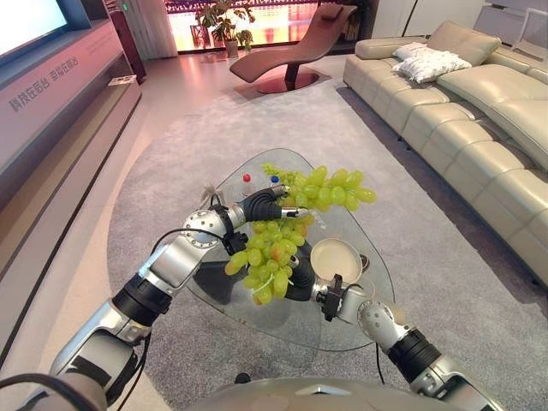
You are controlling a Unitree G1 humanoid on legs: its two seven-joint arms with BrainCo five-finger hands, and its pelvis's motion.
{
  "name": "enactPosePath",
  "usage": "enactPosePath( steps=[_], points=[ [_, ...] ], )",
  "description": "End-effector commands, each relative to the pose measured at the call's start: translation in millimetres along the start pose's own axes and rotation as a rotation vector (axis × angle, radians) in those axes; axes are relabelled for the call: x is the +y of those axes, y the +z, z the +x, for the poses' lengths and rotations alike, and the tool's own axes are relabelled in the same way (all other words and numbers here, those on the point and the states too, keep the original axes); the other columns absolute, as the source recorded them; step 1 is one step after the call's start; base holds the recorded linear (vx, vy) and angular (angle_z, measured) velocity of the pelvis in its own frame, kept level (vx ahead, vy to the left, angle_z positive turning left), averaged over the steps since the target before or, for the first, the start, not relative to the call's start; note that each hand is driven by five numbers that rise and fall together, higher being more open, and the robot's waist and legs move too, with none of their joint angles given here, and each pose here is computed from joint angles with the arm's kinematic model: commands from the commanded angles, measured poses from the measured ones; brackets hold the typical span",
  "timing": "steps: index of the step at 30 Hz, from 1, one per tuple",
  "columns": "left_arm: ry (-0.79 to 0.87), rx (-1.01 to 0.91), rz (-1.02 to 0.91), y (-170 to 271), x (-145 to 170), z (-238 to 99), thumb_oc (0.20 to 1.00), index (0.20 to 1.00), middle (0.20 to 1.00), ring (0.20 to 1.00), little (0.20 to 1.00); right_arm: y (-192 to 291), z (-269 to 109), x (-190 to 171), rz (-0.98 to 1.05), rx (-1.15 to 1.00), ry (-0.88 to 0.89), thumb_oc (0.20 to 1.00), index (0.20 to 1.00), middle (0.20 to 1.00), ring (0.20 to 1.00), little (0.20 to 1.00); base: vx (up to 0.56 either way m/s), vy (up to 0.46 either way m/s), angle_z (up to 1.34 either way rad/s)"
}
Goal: Pick up fruits into the plate
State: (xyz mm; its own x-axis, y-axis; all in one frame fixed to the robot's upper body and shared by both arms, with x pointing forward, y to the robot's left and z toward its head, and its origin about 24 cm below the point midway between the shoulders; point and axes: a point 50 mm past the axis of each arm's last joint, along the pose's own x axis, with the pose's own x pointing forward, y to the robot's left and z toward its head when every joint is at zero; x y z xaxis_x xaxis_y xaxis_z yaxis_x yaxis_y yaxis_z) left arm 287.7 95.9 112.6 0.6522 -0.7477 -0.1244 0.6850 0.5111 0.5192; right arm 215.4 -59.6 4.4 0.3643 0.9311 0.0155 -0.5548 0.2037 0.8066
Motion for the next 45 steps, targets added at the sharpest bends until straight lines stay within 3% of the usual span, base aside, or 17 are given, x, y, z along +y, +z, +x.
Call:
enactPosePath(
  steps=[1, 11, 19, 22, 27, 34, 41, 45],
  points=[
    [0.123, -0.037, 0.021, 8.9, 26.9, 0.0, 1.0, 1.0, 1.0, 1.0, 1.0, 38.5, 13.2, 13.8, -0.149, -0.174, 0.085, 0.2, 0.2, 0.2, 0.2, 0.2, 0.0, 0.0, 0.0],
    [0.332, 0.058, -0.117, -26.2, 34.7, -28.1, 1.0, 1.0, 1.0, 1.0, 1.0, 59.0, -49.5, -26.8, -0.353, -0.178, -0.289, 0.2, 0.2, 0.2, 0.2, 0.2, 0.0, 0.0, 0.0],
    [0.619, 0.339, -0.282, -98.3, 27.5, -86.5, 1.0, 1.0, 1.0, 1.0, 1.0, 68.5, -119.4, -51.0, -0.459, -0.156, -0.629, 0.2, 0.2, 0.2, 0.2, 0.2, 0.0, 0.0, 0.0],
    [0.655, 0.487, -0.354, -128.7, 10.9, -108.7, 1.0, 1.0, 1.0, 1.0, 1.0, 73.5, -141.5, -54.9, -0.501, -0.148, -0.742, 0.2, 0.2, 0.2, 0.2, 0.2, 0.01, -0.021, 0.02],
    [0.637, 0.83, -0.472, -187.6, -45.6, -153.8, 1.0, 1.0, 1.0, 1.0, 1.0, 90.1, -179.4, -61.0, -0.595, -0.121, -0.992, 0.2, 0.2, 0.2, 0.2, 0.2, 0.01, -0.048, 0.02],
    [0.58, 1.231, -0.625, -231.8, -108.8, -205.8, 1.0, 1.0, 1.0, 1.0, 1.0, 128.5, -198.3, -68.9, -0.727, -0.088, -1.248, 0.2, 0.2, 0.2, 0.2, 0.2, -0.04, -0.111, 0.02],
    [0.489, 1.378, -0.621, -239.3, -131.4, -221.0, 1.0, 1.0, 1.0, 1.0, 1.0, 186.4, -196.8, -60.9, -0.797, -0.163, -1.342, 0.2, 0.2, 0.2, 0.2, 0.2, -0.11, -0.057, 0.09],
    [0.548, 1.355, -0.601, -239.4, -125.8, -210.1, 1.0, 1.0, 1.0, 1.0, 1.0, 215.8, -203.3, -49.1, -0.833, -0.232, -1.4, 0.2, 0.2, 0.2, 0.2, 0.2, -0.14, 0.041, 0.1]
  ],
)
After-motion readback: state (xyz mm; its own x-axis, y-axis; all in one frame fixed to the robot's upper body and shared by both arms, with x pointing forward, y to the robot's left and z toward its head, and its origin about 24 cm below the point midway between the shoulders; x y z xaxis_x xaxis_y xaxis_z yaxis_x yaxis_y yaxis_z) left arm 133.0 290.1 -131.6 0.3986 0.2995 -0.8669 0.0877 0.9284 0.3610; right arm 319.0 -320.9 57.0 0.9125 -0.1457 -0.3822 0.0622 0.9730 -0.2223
